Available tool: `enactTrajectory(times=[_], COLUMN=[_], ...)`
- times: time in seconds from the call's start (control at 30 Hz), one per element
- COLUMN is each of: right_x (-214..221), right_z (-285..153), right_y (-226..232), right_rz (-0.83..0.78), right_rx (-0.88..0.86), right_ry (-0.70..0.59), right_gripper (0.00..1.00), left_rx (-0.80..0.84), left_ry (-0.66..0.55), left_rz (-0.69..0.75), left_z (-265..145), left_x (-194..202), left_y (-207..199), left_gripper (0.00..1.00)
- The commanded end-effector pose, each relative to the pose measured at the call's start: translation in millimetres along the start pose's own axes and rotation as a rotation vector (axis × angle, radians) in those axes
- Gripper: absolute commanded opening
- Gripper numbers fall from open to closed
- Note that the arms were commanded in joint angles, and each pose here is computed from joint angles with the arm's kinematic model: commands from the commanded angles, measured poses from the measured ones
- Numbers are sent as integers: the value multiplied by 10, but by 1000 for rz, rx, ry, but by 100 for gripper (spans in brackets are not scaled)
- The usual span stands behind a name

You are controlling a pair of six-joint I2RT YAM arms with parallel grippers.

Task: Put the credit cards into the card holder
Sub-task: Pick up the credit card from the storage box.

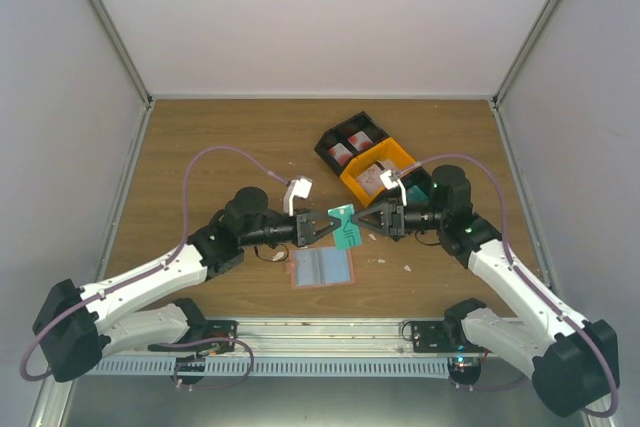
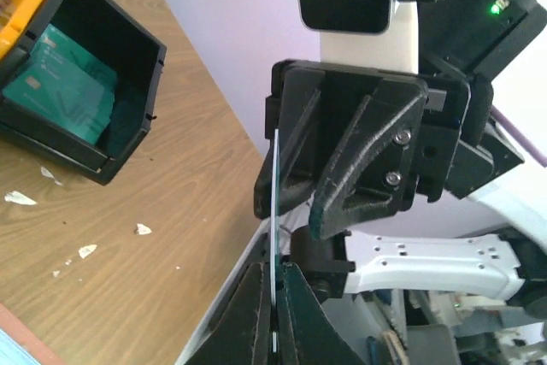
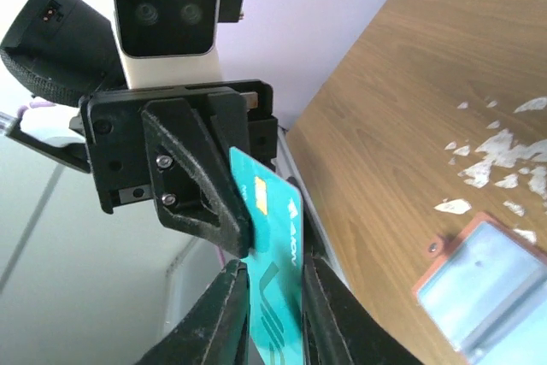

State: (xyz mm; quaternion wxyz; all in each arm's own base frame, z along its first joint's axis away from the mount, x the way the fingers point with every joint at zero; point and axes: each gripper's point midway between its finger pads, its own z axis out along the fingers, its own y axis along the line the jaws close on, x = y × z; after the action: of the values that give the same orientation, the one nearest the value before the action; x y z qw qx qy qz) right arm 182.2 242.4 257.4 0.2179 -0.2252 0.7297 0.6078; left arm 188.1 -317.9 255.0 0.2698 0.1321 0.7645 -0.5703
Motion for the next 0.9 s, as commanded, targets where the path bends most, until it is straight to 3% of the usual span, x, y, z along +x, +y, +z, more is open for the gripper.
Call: enactTrajectory(times=[0.0,0.33,0.47,0.5,0.6,0.7,0.77,0.87], right_x=[117,273,237,233,224,206,159,120], right_z=[24,105,140,144,163,175,178,180], right_y=[211,252,176,163,94,81,63,52], right_rz=[-89,-119,-100,-96,-82,-86,-93,-103], right_rx=[-79,-115,-87,-84,-67,-73,-57,-49], right_ry=[37,56,40,36,22,14,-6,-23], right_gripper=[23,15,3,3,17,23,21,9], left_rx=[22,53,46,41,29,31,31,24], left_ry=[-47,-72,-56,-53,-38,-19,-7,1], left_rz=[-10,-69,-82,-82,-83,-85,-85,-85], left_z=[-40,-128,-102,-101,-103,-101,-96,-93], left_x=[-112,-186,-137,-123,-68,-14,16,39], left_y=[-42,-47,15,33,85,110,126,150], left_gripper=[0,0,0,0,0,0,0,0])
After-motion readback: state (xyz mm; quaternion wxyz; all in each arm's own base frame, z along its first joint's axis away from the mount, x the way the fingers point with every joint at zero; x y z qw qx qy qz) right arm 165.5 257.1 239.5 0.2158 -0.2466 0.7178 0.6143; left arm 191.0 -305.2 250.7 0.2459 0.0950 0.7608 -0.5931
